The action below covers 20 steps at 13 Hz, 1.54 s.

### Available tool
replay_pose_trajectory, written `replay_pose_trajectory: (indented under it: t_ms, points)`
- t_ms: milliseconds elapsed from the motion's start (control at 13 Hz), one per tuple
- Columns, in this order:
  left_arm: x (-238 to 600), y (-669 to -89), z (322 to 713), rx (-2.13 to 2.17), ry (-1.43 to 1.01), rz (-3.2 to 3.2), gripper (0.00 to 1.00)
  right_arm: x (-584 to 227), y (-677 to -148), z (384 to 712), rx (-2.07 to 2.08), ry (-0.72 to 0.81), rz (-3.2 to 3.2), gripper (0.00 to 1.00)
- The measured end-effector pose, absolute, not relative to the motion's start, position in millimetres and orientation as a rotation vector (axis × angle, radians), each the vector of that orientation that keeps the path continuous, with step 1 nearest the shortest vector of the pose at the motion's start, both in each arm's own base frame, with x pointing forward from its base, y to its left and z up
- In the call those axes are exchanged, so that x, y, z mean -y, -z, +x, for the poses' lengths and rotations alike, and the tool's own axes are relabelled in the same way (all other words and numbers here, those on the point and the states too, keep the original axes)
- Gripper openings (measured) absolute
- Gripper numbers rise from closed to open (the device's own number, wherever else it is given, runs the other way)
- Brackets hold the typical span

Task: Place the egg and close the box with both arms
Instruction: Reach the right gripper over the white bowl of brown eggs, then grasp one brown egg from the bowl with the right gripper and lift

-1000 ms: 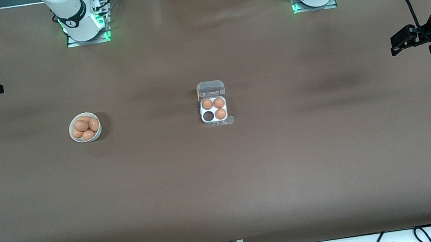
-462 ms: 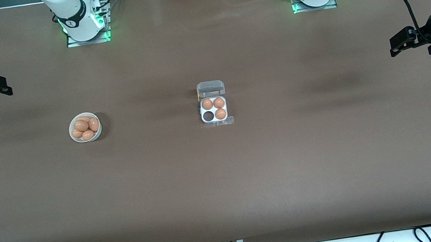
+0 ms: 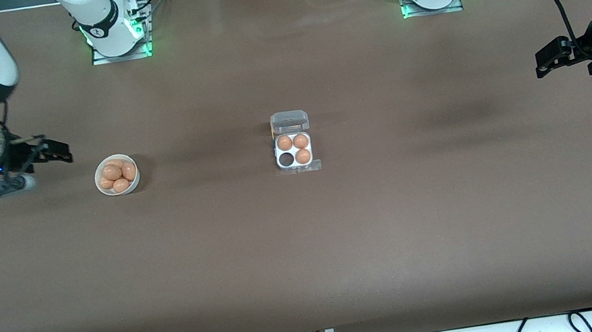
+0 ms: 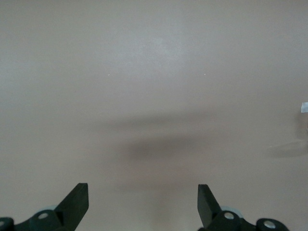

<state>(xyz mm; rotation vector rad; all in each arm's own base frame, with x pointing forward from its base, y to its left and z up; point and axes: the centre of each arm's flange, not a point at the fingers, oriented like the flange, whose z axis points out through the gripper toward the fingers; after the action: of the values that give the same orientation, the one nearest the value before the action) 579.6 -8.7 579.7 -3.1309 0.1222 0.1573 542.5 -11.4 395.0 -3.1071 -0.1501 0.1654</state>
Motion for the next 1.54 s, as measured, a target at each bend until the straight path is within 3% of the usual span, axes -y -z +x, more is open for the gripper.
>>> replay_pose_trajectory:
  t_ms: [308, 846, 1538]
  points:
    - [9, -580, 580, -0.122, -0.157, -3.131, 1.0, 2, -321, 533, 0.147, -0.129, -3.117, 1.0]
    - [8, -581, 580, -0.121, -0.154, -3.131, 1.0, 0, -252, 523, 0.127, -0.109, -3.126, 1.0]
    - [8, -586, 580, -0.121, -0.137, -3.132, 1.0, -21, -239, 518, 0.107, -0.125, -3.126, 0.94]
